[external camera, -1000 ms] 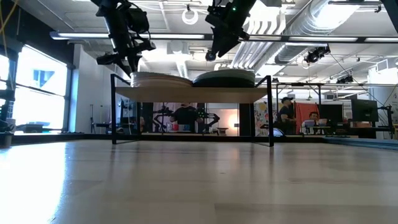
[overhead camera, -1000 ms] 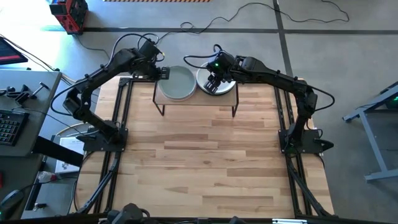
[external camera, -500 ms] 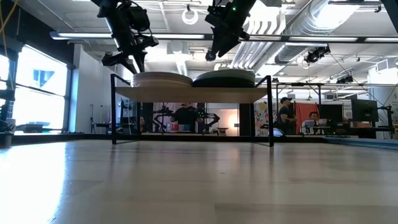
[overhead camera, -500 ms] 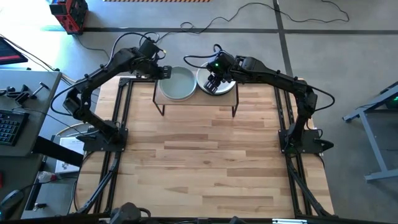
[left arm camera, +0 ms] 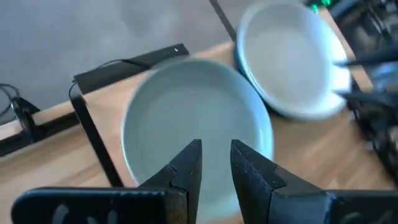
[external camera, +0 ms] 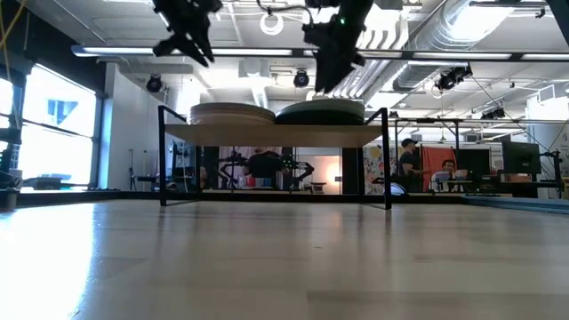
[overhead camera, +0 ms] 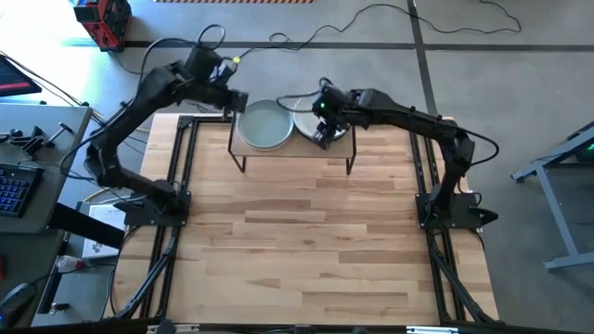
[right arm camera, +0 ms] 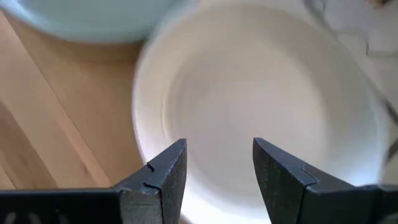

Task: Place and stack plates onto a shelf
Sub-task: Adjust the white plate on the shelf, then return to Home Position

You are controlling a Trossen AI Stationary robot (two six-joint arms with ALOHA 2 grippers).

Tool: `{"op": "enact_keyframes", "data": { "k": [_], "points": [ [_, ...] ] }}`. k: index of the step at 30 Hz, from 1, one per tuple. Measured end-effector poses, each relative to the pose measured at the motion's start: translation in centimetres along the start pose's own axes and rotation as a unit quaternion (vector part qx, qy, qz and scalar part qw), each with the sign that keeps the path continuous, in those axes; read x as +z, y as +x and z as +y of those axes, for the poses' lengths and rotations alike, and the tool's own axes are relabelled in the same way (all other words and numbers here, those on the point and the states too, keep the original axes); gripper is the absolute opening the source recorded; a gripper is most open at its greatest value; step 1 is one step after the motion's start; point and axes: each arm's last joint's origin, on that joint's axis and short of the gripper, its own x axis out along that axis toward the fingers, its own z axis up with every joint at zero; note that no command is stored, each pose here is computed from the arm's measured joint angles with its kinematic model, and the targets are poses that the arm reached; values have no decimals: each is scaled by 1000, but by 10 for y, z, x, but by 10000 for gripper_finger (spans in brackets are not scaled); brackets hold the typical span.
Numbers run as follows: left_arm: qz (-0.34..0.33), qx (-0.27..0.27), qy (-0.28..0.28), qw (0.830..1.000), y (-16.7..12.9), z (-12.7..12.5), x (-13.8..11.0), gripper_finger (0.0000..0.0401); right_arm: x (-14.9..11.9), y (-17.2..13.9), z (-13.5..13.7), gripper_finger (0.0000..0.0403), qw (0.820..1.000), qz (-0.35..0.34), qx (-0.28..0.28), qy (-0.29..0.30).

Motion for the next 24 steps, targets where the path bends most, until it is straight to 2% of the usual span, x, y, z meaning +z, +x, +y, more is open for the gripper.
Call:
{"op": "enact_keyframes", "data": {
  "k": [3,7,12,14,18,24],
  "points": [
    [1,-4,39,999,-21,-9,-19,72,-18,17,3,161,999,40,3,2],
    [-27,12,73,997,-45,-16,-49,72,-44,33,9,161,998,57,22,15],
    [-45,0,108,993,-65,-12,-93,72,-66,25,13,161,998,31,58,21],
    [-51,-13,109,993,-69,-9,-106,72,-65,17,12,161,998,-4,64,8],
    [-63,-28,95,993,-76,1,-124,72,-52,4,1,160,994,-81,65,42],
    [-63,-28,87,994,-76,18,-147,72,-47,7,-1,160,990,-99,77,66]
  ]
}}
